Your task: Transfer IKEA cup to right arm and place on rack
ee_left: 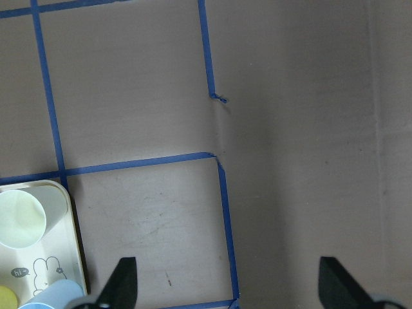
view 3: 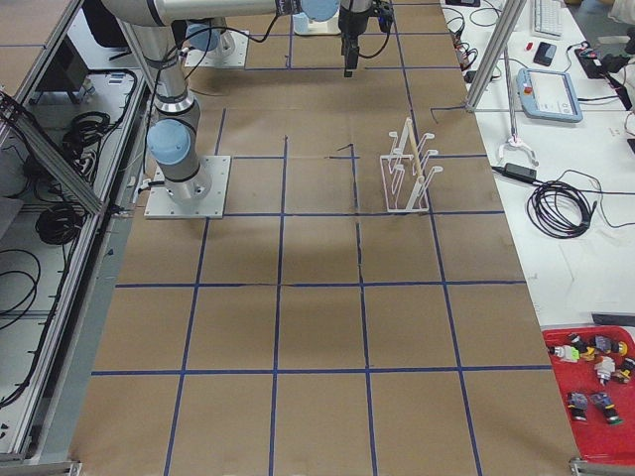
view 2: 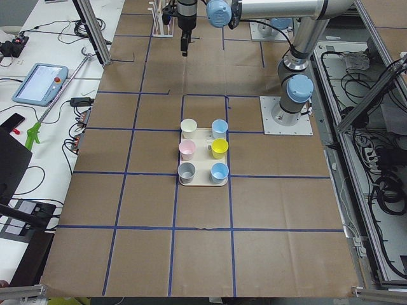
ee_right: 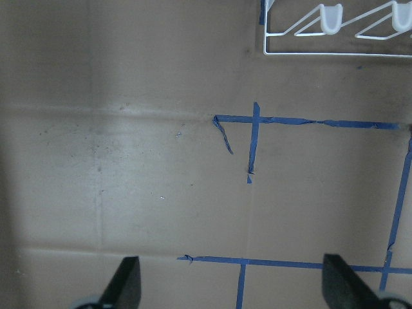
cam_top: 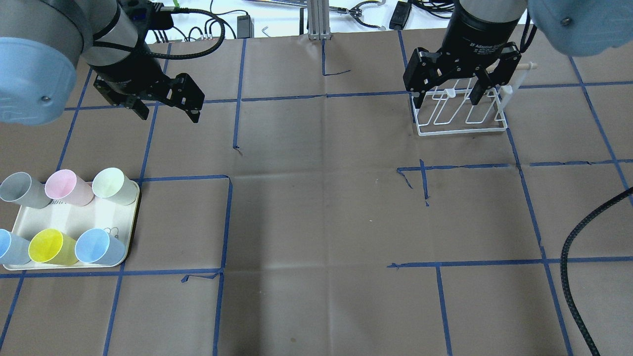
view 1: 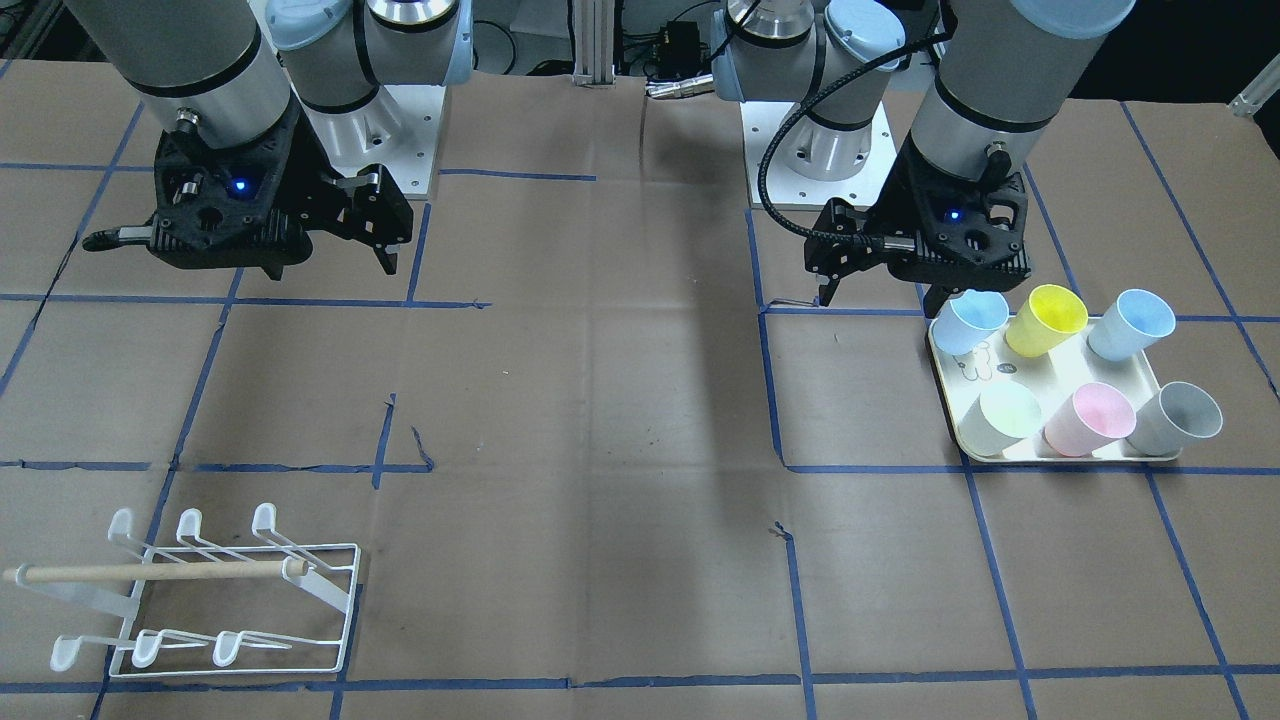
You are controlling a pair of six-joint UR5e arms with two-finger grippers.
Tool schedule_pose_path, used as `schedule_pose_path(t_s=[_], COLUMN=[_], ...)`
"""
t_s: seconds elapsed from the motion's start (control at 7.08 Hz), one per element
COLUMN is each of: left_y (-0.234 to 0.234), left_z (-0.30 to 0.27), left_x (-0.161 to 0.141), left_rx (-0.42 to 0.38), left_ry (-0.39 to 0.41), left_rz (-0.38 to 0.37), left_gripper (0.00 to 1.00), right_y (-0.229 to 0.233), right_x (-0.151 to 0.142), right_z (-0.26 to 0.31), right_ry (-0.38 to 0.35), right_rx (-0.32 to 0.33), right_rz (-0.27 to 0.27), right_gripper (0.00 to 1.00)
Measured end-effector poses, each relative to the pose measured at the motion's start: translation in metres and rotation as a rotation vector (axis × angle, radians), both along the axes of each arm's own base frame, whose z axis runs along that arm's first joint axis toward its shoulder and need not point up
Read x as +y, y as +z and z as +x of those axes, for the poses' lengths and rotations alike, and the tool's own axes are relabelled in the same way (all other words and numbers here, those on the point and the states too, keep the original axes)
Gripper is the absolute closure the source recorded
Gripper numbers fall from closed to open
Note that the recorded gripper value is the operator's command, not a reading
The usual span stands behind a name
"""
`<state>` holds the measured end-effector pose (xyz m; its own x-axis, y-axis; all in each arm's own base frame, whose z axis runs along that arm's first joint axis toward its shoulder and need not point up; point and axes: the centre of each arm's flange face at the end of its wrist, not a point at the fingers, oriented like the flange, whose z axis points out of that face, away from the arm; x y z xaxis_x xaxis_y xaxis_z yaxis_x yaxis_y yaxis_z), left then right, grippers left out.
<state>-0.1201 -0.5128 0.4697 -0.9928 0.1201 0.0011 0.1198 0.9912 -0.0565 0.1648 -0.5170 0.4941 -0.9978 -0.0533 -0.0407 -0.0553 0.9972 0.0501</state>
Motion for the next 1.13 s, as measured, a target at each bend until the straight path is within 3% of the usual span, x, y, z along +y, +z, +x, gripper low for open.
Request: schedule_pose_path(t_s=[1.13], left_y=[0.0021], left_z=[0.0000], left_x=[0.0035], left_rx=[-0.001], left_ry=[-0.002], left_rz=[-0.003], left_gripper=[0.01], right_y=[-0.0036], right_x=[-0.0028], right_z=[0.0005], right_ry=[0.000], right_rx=[-0.001], right_rz=[0.006], right_gripper=[0.00])
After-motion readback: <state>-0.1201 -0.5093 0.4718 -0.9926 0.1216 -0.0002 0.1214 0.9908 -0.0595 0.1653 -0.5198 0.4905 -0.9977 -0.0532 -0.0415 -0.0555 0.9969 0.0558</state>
